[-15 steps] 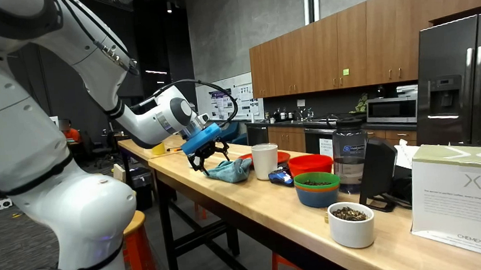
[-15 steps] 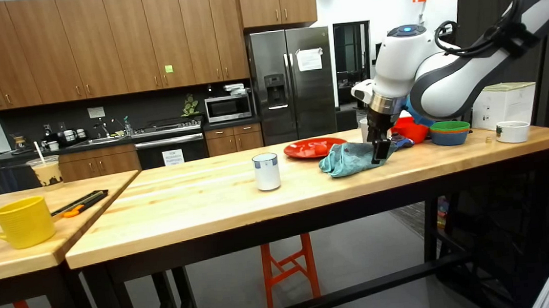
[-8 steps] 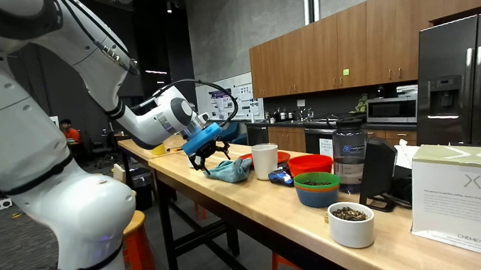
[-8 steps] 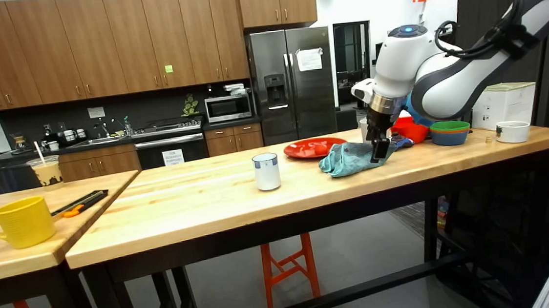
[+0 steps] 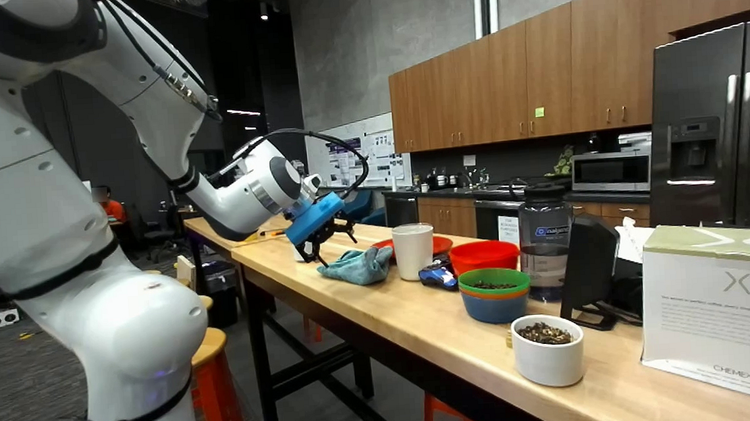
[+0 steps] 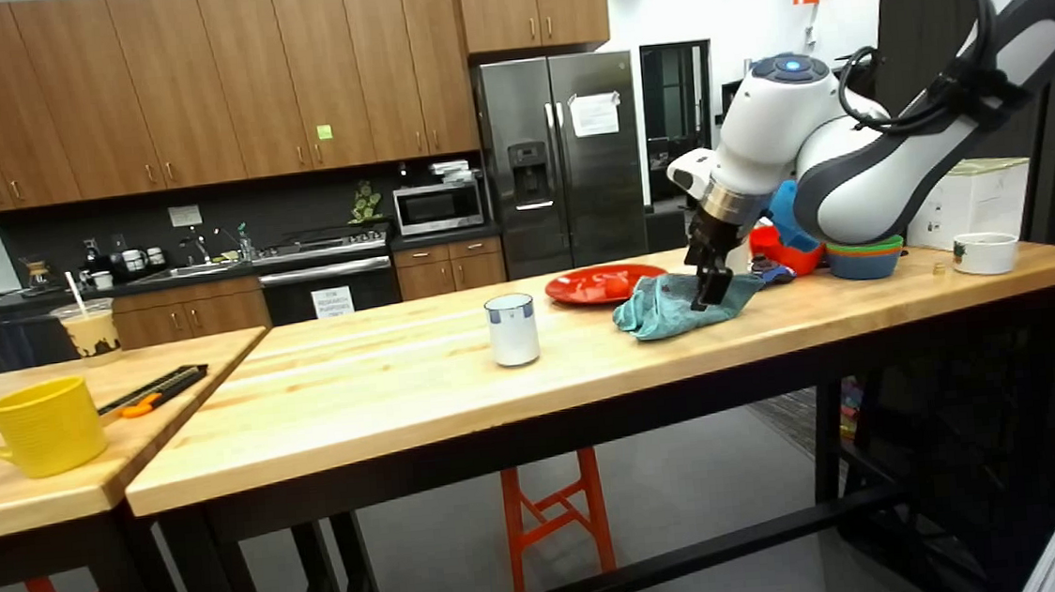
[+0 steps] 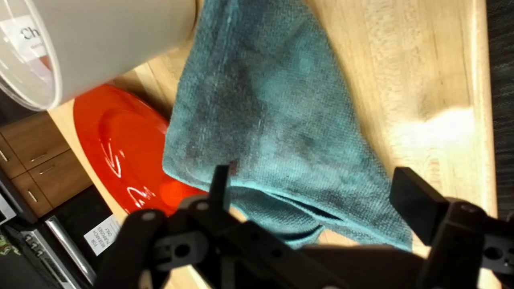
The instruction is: Unfold the blue towel
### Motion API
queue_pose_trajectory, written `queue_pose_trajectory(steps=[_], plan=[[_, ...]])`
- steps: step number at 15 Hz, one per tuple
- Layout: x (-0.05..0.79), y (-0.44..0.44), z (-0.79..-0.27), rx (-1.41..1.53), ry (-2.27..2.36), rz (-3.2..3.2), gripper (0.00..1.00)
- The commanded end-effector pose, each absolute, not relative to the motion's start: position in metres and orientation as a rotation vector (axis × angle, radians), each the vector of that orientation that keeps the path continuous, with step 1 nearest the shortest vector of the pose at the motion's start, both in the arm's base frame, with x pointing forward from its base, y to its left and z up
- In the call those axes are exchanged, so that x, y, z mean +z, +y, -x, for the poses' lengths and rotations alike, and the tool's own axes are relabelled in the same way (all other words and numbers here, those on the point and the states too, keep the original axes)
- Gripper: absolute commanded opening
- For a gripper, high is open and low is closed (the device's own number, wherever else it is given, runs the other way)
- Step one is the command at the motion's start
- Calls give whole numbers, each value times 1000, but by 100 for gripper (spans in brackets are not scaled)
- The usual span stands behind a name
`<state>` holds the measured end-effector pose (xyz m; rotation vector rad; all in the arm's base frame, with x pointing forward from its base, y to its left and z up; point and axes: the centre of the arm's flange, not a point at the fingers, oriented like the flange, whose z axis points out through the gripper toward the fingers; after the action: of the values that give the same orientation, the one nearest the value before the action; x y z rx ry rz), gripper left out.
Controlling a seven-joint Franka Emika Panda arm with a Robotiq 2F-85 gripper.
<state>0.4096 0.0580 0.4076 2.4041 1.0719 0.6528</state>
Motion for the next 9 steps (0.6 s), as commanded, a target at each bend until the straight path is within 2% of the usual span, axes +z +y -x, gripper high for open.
queue_pose_trajectory(steps=[1,9], plan=[[396,62,-418,694,1082,-2358,100],[395,58,-423,718,1101,-2247,100]])
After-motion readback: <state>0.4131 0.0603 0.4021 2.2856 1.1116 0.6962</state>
